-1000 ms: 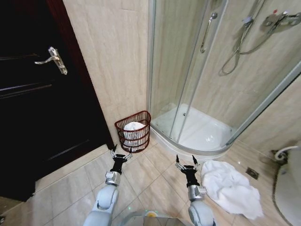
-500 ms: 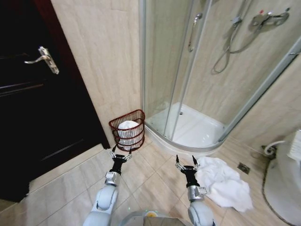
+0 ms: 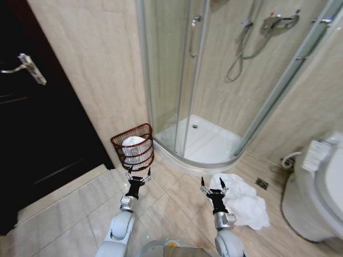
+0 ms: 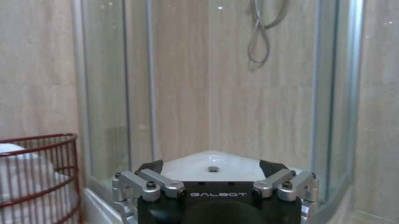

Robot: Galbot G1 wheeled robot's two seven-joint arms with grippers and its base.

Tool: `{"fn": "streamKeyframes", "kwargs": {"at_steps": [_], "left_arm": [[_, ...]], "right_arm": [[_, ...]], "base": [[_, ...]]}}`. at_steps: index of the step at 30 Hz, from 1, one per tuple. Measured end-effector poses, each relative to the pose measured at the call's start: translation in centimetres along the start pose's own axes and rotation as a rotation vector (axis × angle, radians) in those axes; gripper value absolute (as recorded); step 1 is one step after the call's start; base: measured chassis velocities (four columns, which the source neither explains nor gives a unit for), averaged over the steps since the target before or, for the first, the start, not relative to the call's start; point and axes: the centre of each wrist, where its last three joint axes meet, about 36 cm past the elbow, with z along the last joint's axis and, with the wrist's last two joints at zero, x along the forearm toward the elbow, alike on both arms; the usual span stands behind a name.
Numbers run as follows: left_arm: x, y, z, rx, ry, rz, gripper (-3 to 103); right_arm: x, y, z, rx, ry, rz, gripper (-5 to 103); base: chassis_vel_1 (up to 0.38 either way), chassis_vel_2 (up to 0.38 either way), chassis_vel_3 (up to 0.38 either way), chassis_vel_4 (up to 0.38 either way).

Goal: Discard the used towel into the hamper.

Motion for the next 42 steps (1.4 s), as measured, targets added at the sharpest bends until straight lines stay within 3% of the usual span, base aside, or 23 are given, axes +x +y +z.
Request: {"fn": "streamKeyframes", "kwargs": {"at_steps": [5,42], "left_arm": [[0.2,-0.4,0.2,0.023,-0.008,-0.002,100],[1.2,-0.7,0.5,0.021,-0.014,-0.003,100]], "right_arm": [[0.1,0.1,0.2,-0.003,0.001,0.0,100],[0.4,-0.3,0.9,-0.018,-0.011,0.017,100]], "base": [[-0.089,-0.127,0.067,0.132],[-0.075,-0.101,0.082,0.101]]}}
